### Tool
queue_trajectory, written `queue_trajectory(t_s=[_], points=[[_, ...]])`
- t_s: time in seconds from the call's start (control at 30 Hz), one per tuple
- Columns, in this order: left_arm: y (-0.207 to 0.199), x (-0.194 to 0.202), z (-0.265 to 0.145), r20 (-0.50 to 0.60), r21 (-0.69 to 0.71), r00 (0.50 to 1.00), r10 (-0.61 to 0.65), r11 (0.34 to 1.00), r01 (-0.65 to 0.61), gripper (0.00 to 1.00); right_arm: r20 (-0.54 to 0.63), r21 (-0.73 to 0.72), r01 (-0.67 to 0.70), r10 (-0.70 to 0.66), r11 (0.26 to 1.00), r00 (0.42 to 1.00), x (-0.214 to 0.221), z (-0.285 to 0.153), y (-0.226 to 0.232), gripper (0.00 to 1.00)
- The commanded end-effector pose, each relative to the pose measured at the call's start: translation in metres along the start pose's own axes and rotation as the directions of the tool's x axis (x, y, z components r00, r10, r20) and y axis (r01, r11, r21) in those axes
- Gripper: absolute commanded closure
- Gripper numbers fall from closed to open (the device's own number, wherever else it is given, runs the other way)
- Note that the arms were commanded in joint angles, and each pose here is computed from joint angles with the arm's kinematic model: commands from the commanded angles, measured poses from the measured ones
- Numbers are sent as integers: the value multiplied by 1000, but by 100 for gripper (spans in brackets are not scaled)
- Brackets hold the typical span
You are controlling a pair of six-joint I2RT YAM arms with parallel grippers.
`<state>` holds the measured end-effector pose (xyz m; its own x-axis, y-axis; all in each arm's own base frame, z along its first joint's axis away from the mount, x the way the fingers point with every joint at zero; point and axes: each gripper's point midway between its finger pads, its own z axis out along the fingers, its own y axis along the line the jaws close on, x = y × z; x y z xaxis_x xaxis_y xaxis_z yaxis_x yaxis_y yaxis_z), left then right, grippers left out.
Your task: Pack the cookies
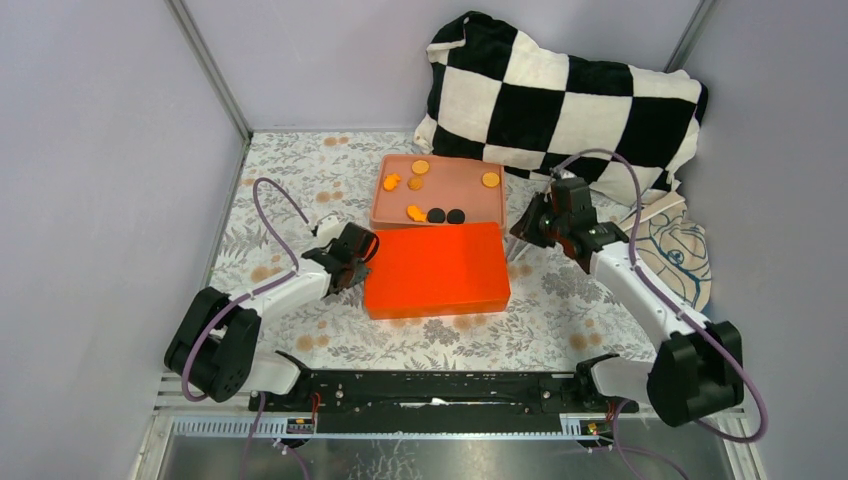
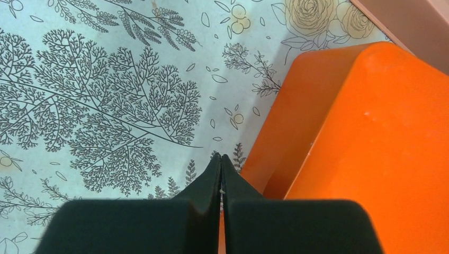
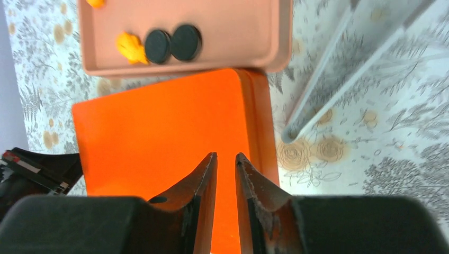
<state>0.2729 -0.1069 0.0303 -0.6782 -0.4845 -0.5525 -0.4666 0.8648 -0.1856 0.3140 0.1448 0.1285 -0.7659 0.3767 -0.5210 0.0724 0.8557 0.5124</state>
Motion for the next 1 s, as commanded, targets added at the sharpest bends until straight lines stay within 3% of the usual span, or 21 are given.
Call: queue_trajectory(t_s=[0.0, 0.4, 0.67, 0.97], points=[[-22, -7, -4, 12, 74, 1000, -28, 997, 27, 100, 51, 193, 132, -144, 972, 988, -19, -27, -10, 73], [-26, -6, -1, 6, 83, 1000, -16, 996, 15, 100, -175, 62, 261, -247, 963, 953, 45, 2, 16, 73], [-32, -11, -5, 21, 119, 1000, -4, 993, 2, 100, -301, 150, 253, -199, 956, 933, 96, 9, -26, 73], [-24, -42, -34, 139, 117, 990, 0, 993, -16, 100, -117, 71, 249, -240, 966, 964, 43, -14, 18, 69]])
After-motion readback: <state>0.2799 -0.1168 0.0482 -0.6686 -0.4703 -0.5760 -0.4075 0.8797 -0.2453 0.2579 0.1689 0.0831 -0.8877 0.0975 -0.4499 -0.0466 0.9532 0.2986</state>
